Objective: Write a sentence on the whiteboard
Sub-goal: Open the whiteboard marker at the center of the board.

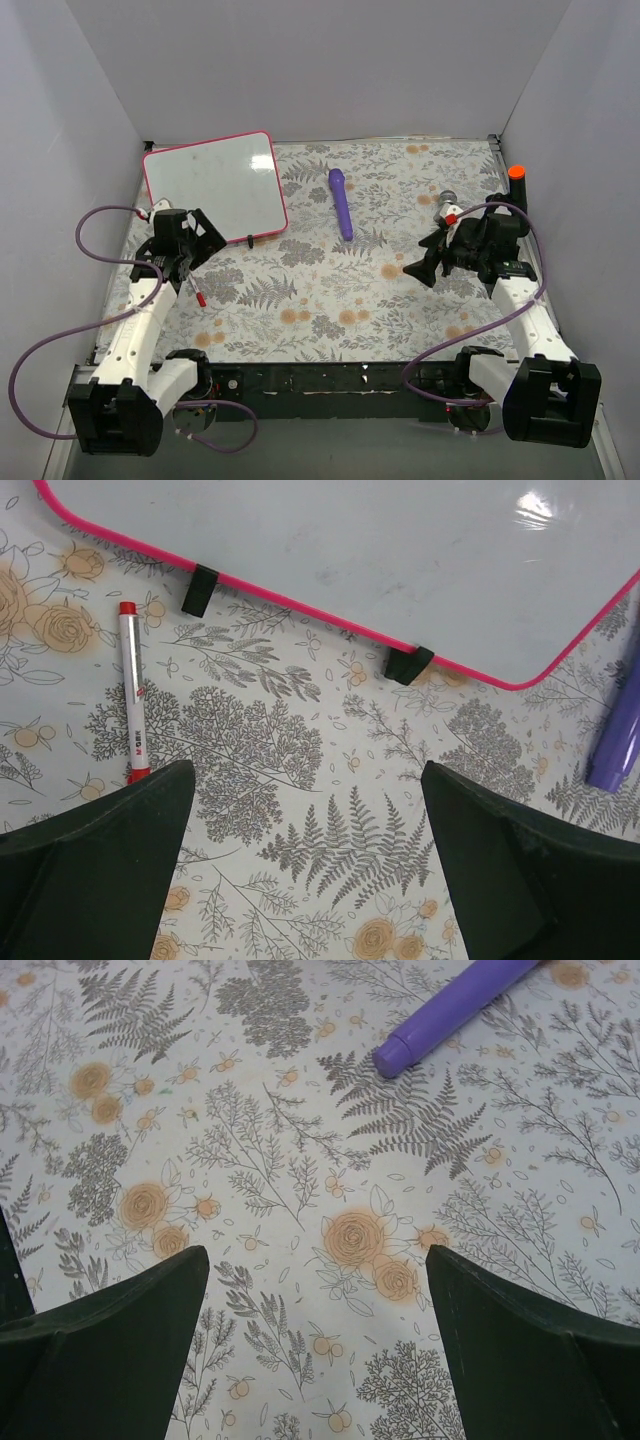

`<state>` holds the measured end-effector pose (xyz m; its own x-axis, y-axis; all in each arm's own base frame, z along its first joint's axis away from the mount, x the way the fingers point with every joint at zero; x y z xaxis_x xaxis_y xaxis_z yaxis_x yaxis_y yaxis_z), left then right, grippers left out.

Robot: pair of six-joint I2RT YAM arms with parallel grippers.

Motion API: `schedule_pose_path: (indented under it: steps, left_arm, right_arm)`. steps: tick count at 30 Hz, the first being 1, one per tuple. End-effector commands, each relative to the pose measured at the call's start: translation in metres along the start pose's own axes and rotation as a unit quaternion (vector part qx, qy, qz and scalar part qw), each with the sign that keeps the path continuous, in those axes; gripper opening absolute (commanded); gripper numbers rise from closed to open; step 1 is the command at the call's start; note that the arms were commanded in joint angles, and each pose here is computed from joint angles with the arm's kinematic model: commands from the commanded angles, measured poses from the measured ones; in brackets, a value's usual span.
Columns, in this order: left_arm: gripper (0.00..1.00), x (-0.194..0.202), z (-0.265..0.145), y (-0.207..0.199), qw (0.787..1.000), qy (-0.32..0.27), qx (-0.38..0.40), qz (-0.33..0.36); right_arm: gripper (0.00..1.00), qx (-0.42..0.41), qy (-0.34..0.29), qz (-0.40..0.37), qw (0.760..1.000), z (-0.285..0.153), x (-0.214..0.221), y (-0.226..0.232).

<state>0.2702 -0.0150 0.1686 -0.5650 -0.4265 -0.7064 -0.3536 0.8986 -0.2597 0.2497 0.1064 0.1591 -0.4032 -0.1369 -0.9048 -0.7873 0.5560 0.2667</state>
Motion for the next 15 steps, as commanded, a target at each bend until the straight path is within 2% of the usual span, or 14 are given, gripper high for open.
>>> schedule_pose_path:
  steps: [1, 6, 10, 13, 15]
  left_arm:
    - [0.98, 0.015, 0.014, 0.013, 0.999, 0.039, -0.027, -0.024]
    - [0.88, 0.028, 0.035, 0.045, 0.99, 0.076, -0.096, -0.068]
    - [0.84, 0.036, 0.048, 0.059, 0.985, 0.088, -0.121, -0.082]
    - [0.72, 0.042, 0.058, 0.064, 0.982, 0.102, -0.134, -0.085]
    - [0.7, 0.05, 0.065, 0.068, 0.978, 0.12, -0.147, -0.086]
  right_arm:
    - [0.98, -0.064, -0.005, -0.07, 0.995, -0.002, -0.01, 0.019]
    - [0.98, -0.064, -0.003, -0.069, 0.996, -0.004, -0.016, 0.021]
    - [0.98, -0.063, -0.002, -0.068, 0.996, -0.005, -0.019, 0.021]
    - [0.98, -0.061, 0.001, -0.066, 0.996, -0.005, -0.018, 0.019]
    - [0.98, -0.057, 0.001, -0.063, 0.996, -0.005, -0.019, 0.018]
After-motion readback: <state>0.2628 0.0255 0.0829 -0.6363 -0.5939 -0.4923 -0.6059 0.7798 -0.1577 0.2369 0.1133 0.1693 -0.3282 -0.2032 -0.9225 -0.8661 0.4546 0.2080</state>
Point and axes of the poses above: each gripper's point midway between its finger pads, its own z axis out along the fingers, its own y axis along the line the jaws close on, x = y × z, the point moved 2 cm from there along -z, back along the fingers, and after that the axes turned 9 degrees about z, right-handed, at the moved point
